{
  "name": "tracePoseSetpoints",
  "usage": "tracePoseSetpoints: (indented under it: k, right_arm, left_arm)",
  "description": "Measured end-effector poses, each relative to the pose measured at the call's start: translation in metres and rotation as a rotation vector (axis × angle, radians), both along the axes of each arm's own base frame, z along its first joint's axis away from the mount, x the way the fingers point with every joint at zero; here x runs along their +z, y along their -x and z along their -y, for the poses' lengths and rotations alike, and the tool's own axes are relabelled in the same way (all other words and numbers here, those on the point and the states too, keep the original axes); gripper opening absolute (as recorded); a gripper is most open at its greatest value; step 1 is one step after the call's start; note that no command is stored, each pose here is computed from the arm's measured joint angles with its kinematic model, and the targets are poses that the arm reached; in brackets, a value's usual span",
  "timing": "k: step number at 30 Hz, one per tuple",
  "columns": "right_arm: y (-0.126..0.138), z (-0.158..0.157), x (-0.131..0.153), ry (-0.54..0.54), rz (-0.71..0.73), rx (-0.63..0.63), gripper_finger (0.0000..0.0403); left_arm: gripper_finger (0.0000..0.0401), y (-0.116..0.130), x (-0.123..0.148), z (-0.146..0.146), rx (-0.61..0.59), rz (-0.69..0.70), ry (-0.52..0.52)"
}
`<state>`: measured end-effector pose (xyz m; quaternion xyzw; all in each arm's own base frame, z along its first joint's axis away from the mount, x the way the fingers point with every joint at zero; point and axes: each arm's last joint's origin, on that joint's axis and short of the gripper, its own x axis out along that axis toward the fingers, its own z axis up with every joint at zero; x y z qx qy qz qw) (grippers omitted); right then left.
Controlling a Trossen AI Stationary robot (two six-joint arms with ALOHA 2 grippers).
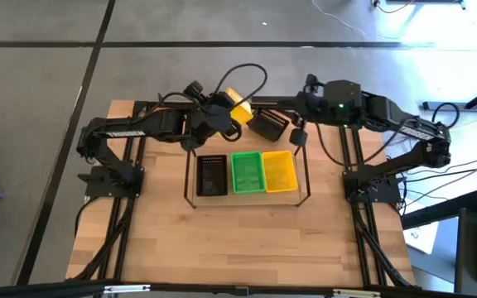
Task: Stack baskets on shelf by color
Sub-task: Stack the yellow bin on top of the yellow bin on the shelf
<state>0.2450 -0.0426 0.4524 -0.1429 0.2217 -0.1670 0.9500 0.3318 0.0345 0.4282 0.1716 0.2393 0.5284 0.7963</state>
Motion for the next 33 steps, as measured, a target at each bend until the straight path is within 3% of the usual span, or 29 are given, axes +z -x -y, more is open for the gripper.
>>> tracePoseSetpoints:
  k: [13,28,33]
  right_arm:
    - [-0.049,0.006,-0.020,-0.002,0.014,0.004,0.0111]
    - [-0.077,0.010,-0.039,-0.004,-0.009,0.001,0.0111]
    - [-0.081,0.013,-0.042,0.034,-0.011,-0.088,0.0111]
  left_arm:
    - [0.0000,-0.001,0.002,-0.010,0.001,0.007,0.005]
    - [0.0000,-0.003,0.003,-0.009,-0.045,0.025,0.022]
    - [0.0000,-0.004,0.003,-0.001,-0.065,0.023,0.021]
